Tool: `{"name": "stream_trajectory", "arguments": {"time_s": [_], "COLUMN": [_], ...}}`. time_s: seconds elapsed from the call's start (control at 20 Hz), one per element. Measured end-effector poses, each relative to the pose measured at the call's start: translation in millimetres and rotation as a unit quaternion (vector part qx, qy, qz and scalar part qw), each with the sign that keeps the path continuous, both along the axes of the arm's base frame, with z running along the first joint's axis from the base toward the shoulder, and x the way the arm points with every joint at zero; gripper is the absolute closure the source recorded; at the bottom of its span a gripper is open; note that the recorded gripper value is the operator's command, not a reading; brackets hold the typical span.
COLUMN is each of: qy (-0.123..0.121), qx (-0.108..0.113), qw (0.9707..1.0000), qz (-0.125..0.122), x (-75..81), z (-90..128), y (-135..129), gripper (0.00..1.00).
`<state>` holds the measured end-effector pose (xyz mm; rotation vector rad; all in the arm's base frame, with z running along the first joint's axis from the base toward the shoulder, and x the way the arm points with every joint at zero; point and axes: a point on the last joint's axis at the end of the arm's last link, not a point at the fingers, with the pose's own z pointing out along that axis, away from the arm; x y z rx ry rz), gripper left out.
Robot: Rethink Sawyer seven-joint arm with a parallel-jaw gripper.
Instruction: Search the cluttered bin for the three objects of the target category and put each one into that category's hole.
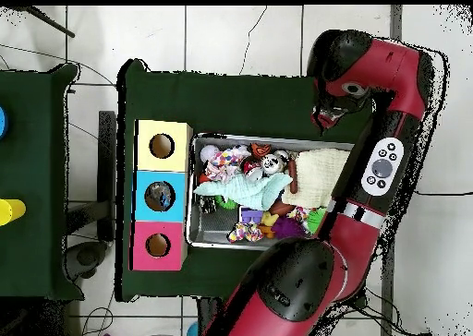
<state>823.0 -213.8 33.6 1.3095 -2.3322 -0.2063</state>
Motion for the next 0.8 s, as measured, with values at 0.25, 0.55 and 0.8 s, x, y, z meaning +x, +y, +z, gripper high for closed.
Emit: {"name": "stream_trajectory", "arguments": {"time_s": [0.25, 0.55, 0.8], "qy": [-0.009, -0.056, -0.088], "qx": [0.032, 0.053, 0.046], "qw": [0.9994, 0.9957, 0.9915], "qz": [0.011, 0.051, 0.085], "x": [1.3, 6.2, 0.8], "z": [11, 38, 55], "y": [10, 16, 12], "gripper": [0.0, 0.0, 0.0]}}
